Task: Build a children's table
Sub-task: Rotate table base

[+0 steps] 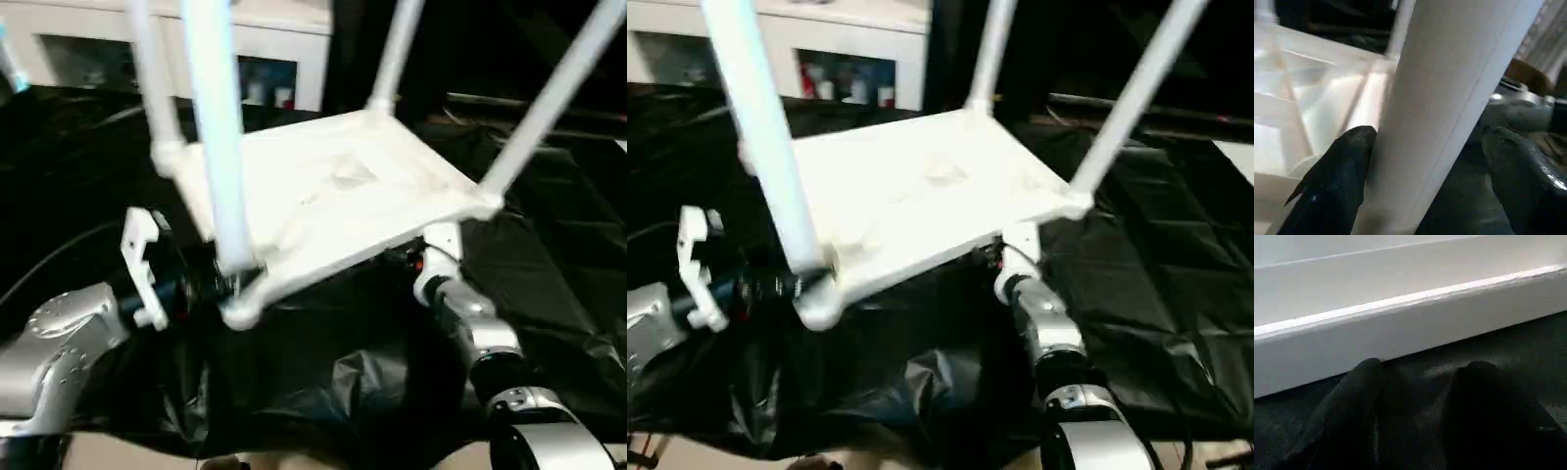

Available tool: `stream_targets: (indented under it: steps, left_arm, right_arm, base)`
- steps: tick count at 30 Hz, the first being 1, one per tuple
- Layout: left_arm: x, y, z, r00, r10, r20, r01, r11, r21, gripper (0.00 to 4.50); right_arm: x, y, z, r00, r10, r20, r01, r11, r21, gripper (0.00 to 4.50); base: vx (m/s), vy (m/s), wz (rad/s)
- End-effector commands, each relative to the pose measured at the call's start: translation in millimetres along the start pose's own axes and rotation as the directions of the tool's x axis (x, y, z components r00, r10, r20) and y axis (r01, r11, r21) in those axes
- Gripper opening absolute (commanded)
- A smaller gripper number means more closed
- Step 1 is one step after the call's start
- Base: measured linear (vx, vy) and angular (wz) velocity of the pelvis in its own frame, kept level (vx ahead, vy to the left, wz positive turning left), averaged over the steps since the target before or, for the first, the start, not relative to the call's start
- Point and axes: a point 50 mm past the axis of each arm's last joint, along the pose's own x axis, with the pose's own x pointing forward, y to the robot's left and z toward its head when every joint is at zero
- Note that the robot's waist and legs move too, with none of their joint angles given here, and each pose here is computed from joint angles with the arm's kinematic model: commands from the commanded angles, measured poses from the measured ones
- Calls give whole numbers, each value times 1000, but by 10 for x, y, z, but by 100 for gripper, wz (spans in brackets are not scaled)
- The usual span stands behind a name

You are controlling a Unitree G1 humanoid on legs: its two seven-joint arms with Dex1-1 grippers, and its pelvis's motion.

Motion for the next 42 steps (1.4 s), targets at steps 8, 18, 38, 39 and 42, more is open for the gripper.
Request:
stream_targets:
  steps: [8,18,38,39,42]
  left_arm:
    - [348,-301,28,983,-176,55,179,983,-46,392]
    - [631,-333,68,983,-147,114,149,989,-9,392]
    - [1078,-490,132,960,-210,184,206,978,38,392]
    - [1078,-490,132,960,-210,184,206,978,38,392]
    - [1141,-469,144,961,-186,205,181,982,45,392]
  right_arm:
    - [144,743,110,929,369,2,-368,926,-89,315]
    - [166,956,96,898,440,-22,-439,888,-135,315]
    - [98,1129,29,808,589,-13,-586,801,-122,315]
    - [98,1129,29,808,589,-13,-586,801,-122,315]
    - [116,1046,45,840,543,-2,-539,833,-121,315]
  base:
    - [0,0,0]
    - [0,0,0]
    - [0,0,0]
    - [0,0,0]
    - [0,0,0]
